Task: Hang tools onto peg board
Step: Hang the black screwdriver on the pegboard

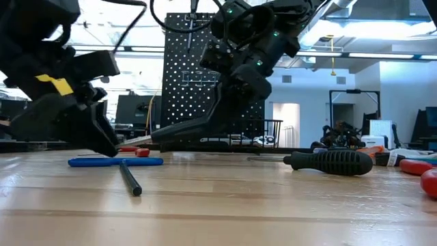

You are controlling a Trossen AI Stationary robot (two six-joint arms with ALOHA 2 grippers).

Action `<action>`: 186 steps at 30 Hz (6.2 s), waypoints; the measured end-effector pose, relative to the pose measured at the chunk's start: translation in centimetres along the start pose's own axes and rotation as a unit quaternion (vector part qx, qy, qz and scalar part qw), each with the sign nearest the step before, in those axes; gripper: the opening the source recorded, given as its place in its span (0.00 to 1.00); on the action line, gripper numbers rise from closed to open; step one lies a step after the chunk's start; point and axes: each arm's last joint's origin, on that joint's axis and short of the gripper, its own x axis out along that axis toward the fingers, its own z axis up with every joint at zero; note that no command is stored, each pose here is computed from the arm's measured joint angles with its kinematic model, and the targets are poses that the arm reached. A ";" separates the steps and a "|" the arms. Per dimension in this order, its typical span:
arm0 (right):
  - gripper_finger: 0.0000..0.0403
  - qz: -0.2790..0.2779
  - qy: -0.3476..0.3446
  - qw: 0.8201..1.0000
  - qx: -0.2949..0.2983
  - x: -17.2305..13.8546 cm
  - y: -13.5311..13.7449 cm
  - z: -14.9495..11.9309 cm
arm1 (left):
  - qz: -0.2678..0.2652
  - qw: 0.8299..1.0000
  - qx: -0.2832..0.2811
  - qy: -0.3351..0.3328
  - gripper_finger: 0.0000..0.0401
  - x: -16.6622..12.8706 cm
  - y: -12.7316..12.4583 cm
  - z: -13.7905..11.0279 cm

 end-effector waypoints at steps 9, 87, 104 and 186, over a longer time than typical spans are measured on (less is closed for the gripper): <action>0.24 -0.020 0.012 0.999 0.025 0.2 1.4 0.1 | 0.007 0.999 0.030 0.016 0.27 1.6 0.4 0.0; 0.51 -0.210 -0.243 0.932 0.167 -7.4 7.0 -10.1 | 0.210 0.800 -0.198 -0.527 0.01 -1.7 25.8 20.5; 0.51 -0.210 -0.243 0.932 0.167 -7.4 7.0 -10.1 | 0.190 0.810 -0.228 -0.506 0.01 -1.1 26.6 20.0; 0.42 -0.021 0.185 0.955 0.231 -13.1 18.3 -6.3 | -0.278 0.928 0.229 -0.098 0.36 14.7 2.8 14.3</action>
